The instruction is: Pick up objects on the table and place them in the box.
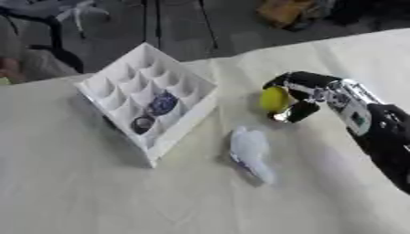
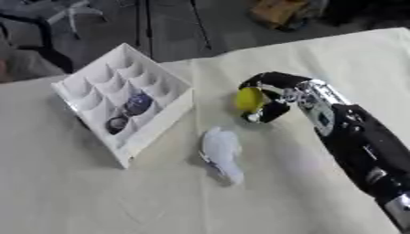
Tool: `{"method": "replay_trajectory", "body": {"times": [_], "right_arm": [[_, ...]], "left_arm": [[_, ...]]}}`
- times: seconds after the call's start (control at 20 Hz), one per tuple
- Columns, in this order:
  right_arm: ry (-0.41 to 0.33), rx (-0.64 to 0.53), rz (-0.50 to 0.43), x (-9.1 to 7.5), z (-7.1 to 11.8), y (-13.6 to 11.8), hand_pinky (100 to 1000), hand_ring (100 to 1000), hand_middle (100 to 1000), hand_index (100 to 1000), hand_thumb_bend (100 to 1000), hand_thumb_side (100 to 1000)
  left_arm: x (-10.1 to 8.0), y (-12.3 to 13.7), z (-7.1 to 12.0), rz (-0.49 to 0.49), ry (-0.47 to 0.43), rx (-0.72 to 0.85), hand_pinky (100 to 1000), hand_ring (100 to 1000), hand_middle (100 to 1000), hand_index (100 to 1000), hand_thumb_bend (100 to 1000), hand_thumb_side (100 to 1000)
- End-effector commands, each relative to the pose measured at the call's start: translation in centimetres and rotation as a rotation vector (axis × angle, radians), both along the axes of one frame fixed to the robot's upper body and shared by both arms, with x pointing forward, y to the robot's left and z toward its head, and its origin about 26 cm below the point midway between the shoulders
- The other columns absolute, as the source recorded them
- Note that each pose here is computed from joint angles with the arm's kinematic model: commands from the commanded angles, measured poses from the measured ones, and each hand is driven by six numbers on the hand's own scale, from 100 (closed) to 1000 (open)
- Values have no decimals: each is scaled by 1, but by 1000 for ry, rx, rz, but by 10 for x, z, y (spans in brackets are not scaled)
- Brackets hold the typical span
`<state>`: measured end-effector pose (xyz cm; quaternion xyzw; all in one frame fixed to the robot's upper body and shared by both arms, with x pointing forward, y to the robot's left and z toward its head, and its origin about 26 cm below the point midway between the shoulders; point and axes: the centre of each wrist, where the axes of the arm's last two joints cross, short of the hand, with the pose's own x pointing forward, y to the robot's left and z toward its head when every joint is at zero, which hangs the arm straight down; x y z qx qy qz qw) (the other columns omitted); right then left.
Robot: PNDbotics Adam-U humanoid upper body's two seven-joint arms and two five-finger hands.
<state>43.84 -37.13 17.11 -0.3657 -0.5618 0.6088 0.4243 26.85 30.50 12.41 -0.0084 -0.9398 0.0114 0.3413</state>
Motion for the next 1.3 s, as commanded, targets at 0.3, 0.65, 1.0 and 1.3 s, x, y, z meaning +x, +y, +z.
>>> {"method": "replay_trajectory", "body": {"times": [0.3,0.65,1.0,1.3], "right_arm": [[-223,94,67,-7,33,14,100,140,759,781,100,274],[-324,156,162,-16,66,44,100,156,765,788,110,277],[-393,254,263,-24,99,79,125,183,769,791,107,276],[-416,353,267,-21,103,110,150,199,781,793,100,296]], "left_arm": [[0,2,11,-4,-32,18,662,632,743,833,166,1000],[1,3,13,-1,-36,22,662,632,742,832,171,1000],[2,3,15,-3,-39,22,661,634,743,832,180,1000],[4,0,19,-19,-43,18,662,636,744,832,186,1000]]}}
